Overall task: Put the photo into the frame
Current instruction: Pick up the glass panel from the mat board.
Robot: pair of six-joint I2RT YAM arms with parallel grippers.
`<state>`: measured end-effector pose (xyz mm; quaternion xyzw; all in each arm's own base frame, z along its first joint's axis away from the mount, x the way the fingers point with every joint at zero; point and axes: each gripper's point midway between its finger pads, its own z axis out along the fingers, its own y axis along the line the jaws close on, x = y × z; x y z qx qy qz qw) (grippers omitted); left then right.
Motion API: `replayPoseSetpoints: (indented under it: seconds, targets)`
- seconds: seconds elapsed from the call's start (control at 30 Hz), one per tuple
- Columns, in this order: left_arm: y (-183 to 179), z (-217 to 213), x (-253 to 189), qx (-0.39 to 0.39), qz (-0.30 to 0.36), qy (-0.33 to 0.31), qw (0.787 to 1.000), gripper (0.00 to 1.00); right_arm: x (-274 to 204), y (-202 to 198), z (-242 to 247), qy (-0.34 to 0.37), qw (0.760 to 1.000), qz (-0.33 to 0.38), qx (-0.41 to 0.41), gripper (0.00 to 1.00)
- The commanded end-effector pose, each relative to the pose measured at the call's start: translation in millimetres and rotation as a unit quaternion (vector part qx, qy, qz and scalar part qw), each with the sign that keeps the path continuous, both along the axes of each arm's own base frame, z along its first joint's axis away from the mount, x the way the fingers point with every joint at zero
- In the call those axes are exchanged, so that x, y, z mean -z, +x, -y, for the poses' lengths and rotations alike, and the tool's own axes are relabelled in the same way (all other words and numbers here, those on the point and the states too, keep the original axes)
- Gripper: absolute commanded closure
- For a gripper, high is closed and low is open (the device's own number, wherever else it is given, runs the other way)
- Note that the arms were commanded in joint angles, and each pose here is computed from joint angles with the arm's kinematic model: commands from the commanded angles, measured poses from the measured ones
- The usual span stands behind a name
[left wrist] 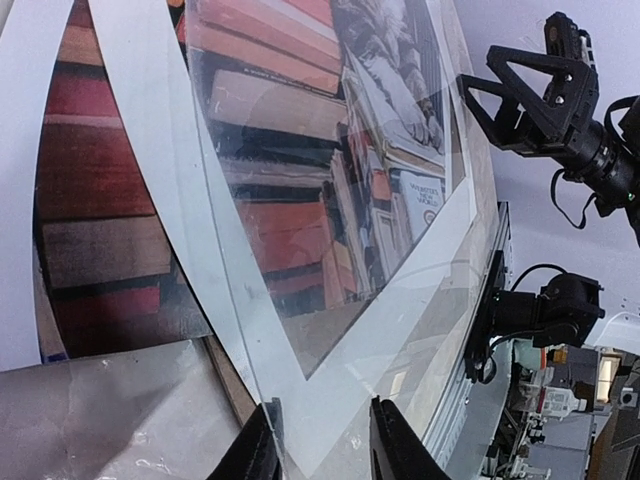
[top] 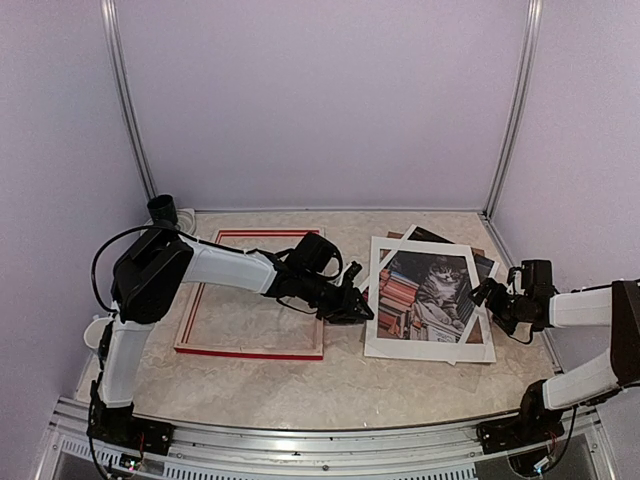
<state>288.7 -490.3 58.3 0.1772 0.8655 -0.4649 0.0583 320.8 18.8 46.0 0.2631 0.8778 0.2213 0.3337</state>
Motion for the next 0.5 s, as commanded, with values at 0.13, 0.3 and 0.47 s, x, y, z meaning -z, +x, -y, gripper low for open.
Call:
replayPoseSetpoints:
  seconds: [0.13,0.3,0.47]
  targets:
    - [-1.0,5.6,-23.1,0.014,0.018,-0.047,0.999,0.85,-2.0,-2.9,0.7,-0.002,1.000,0.007,-0.009,0.01]
    - [-0.9,6.6,-24.9,0.014,0.019,-0.052,0.998,0.92,-6.5,-2.4,1.4,-0.006,1.000,0.014,-0.009,0.01]
    - [2.8,3.9,-29.9,0.006,0.026,-0.058,0.998,1.00,-15.9,-1.3,3.7,-0.016,1.000,0.024,-0.009,0.01]
